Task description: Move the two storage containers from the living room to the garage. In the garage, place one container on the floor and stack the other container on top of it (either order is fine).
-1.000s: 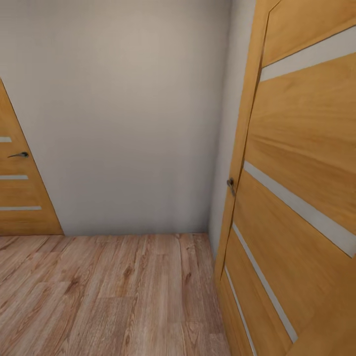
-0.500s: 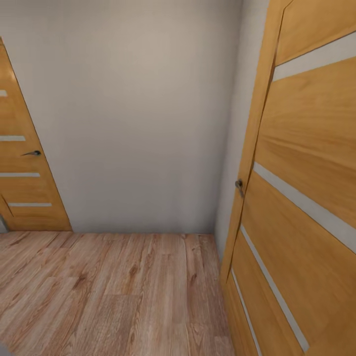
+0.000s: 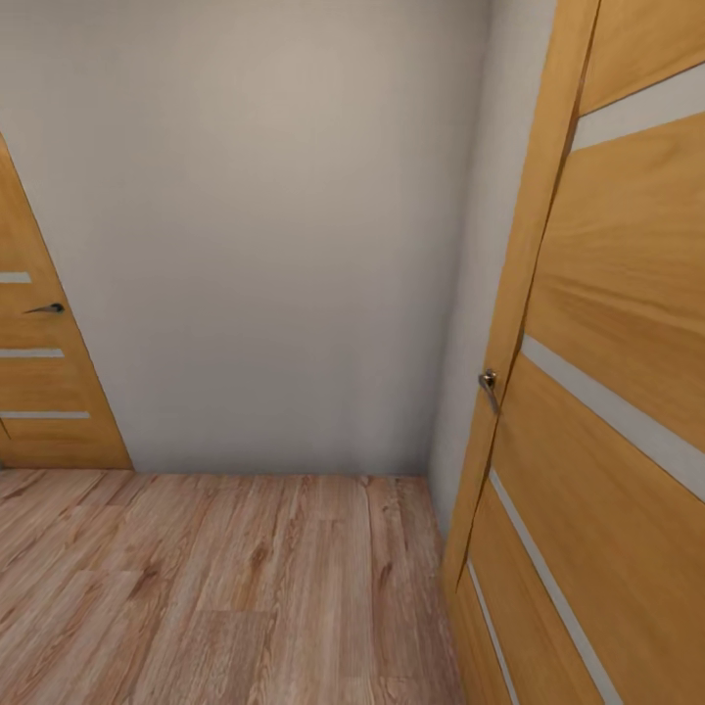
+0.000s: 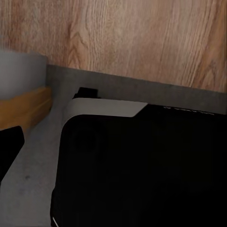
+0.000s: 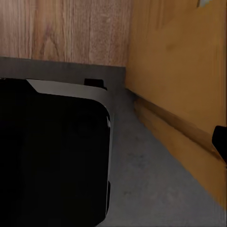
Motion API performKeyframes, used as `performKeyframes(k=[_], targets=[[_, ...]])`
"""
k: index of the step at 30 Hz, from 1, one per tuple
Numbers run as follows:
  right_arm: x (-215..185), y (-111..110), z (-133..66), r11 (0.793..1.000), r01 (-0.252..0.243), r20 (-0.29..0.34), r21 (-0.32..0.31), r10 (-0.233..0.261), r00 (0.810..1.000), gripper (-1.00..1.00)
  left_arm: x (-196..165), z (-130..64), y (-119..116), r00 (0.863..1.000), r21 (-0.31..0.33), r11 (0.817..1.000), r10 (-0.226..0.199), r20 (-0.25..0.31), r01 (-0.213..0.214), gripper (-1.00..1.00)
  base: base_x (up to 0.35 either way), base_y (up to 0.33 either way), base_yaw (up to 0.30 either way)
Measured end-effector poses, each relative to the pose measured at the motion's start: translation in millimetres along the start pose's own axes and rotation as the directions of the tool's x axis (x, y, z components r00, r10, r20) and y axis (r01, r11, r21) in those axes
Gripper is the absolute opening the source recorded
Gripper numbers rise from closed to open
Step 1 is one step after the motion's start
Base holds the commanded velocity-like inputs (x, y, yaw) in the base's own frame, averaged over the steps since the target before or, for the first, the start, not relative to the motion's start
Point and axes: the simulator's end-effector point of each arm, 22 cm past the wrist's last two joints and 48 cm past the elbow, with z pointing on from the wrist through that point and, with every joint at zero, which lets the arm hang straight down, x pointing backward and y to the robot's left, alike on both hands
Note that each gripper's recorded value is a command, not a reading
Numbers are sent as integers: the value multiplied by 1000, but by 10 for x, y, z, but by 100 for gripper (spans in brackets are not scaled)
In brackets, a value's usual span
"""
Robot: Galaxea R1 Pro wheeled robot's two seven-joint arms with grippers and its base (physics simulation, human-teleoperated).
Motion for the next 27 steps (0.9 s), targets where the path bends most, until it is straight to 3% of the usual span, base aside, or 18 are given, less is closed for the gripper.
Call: performKeyframes(k=[15,27], targets=[[0,10,0,1000,0,-1,-1,0,1000,100,-5,1,14,1000,-2,1000,0,2,0,100,251,0,15],[-1,-2,2,1000,0,-1,0,0,1000,100,-10,2,15,1000,-3,1000,-2,3,2,100,25,0,181]])
